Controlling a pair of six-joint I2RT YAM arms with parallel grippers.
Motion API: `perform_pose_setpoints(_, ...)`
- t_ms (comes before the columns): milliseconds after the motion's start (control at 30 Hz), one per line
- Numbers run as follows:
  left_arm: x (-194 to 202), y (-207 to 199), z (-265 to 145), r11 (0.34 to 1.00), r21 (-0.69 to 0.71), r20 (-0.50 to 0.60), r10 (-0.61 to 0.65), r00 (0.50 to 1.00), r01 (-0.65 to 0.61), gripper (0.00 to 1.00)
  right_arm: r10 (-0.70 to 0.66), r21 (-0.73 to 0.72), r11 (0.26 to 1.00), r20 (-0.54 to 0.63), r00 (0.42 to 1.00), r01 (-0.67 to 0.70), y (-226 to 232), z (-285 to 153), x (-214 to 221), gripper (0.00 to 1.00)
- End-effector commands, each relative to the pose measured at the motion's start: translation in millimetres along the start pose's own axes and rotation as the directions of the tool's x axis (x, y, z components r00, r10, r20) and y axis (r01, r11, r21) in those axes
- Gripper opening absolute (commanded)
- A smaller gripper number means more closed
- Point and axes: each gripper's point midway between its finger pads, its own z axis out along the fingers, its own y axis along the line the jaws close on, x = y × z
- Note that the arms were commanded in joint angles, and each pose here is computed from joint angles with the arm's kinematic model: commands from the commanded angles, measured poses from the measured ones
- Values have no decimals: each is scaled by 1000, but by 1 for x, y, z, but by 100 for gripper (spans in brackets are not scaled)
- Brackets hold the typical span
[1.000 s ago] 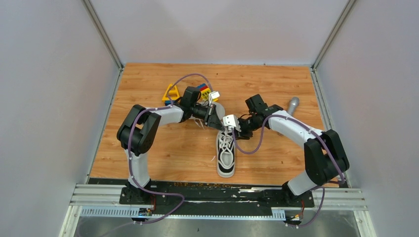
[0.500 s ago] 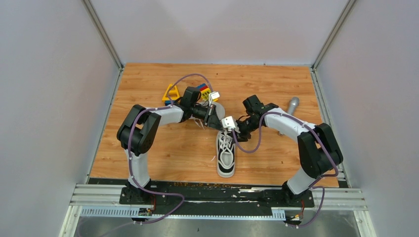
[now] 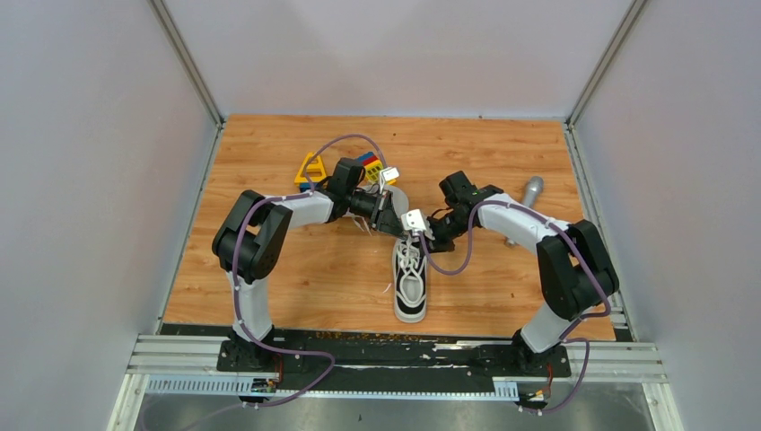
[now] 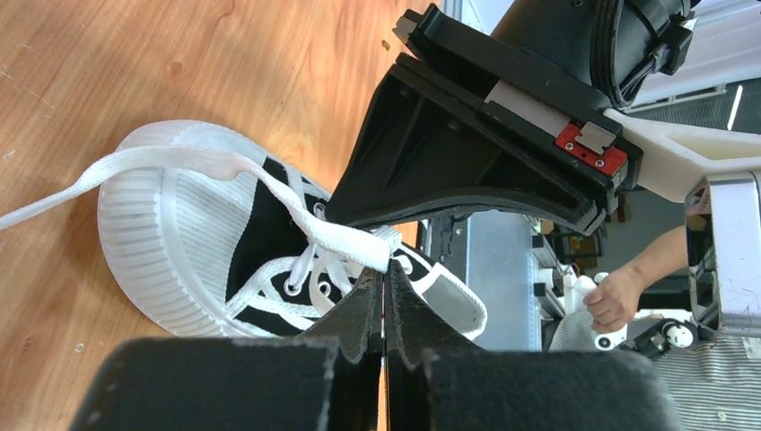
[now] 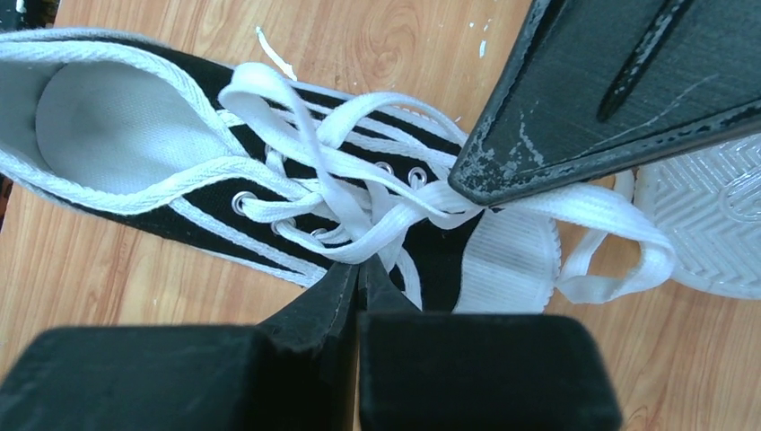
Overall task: Tie the shoes
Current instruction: Cross the shoelace with the shoelace, then tie the shoelace on the shoe.
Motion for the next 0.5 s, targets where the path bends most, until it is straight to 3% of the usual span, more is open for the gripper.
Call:
perform_pose_setpoints(0, -11, -9, -2, 998, 26, 4, 61, 998, -61, 0, -6, 45, 999, -18, 1000, 6, -6, -19, -4, 0)
perform_pose_setpoints(333, -13, -8, -3, 998, 16, 7, 68, 998, -69, 0, 71, 111, 992, -95, 993, -60, 11, -57, 20, 0)
perform_pose_setpoints(467, -14, -7, -2, 997, 17, 7, 70, 998, -70, 0, 75, 123, 990, -19, 997, -73, 10, -55, 7, 6)
